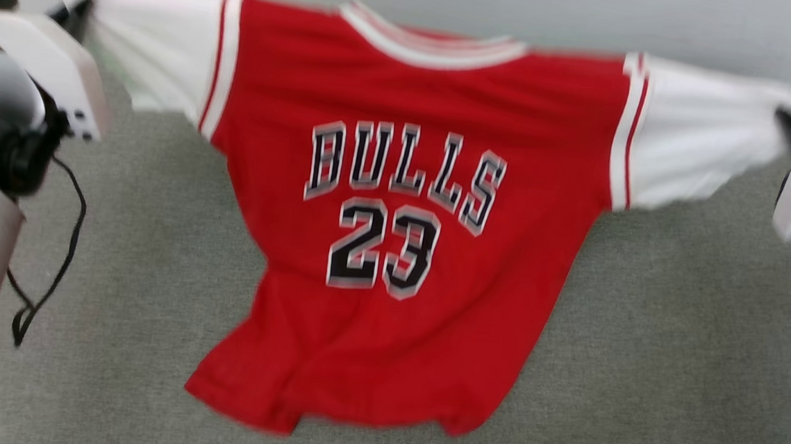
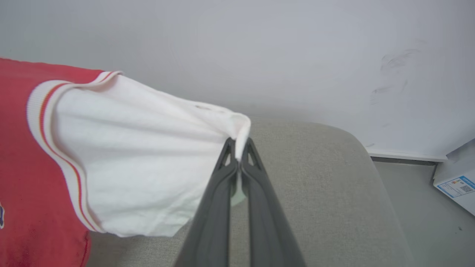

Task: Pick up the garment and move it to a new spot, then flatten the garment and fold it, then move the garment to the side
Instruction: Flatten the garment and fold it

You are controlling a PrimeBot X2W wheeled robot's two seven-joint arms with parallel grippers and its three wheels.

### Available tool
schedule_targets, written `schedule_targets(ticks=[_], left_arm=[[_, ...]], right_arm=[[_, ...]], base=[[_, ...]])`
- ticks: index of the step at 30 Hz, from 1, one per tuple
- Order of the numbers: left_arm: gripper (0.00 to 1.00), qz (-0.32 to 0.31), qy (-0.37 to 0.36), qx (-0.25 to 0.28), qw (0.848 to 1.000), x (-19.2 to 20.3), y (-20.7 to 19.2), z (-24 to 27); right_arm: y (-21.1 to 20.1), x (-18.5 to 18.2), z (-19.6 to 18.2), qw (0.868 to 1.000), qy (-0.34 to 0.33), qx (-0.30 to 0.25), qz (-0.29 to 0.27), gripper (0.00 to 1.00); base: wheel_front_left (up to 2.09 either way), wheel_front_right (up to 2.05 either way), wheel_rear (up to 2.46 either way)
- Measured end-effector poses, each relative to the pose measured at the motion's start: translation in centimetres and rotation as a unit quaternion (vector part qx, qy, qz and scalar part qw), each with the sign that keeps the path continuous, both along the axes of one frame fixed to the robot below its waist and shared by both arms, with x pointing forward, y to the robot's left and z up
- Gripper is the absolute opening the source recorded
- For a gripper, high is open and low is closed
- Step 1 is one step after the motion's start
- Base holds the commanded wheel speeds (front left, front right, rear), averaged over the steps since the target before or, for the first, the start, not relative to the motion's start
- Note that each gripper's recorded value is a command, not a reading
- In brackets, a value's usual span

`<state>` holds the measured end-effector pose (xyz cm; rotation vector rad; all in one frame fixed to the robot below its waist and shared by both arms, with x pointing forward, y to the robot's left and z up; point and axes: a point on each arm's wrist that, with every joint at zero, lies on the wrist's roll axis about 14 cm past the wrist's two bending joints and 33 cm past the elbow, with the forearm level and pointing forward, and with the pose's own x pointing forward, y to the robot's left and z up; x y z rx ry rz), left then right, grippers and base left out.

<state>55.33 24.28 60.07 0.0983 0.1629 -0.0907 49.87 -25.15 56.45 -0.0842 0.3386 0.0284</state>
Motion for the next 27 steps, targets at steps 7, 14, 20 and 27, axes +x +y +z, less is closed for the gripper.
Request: schedule_targets(ticks=[7,14,20,27], left_arm=[[0.0,0.026,-0.114,-0.029,0.993,4.3,0.9,6.4],[0.0,0.043,-0.233,-0.035,0.971,8.2,2.7,12.5],[0.0,0.046,-0.273,-0.024,0.961,11.3,3.2,13.3],[0.0,0.037,-0.252,-0.029,0.967,15.5,2.5,8.1]], right_arm=[[-0.2,6.2,8.6,0.991,-0.126,-0.036,0.0,0.0],[0.8,11.4,16.2,0.965,-0.251,-0.082,0.008,0.0],[1.8,15.0,17.8,0.947,-0.304,-0.102,0.018,0.0],[3.4,19.3,13.6,0.951,-0.289,-0.105,0.04,0.0]], base=[[0.0,0.0,0.0],[0.0,0.0,0.0],[0.0,0.0,0.0],[0.0,0.0,0.0]])
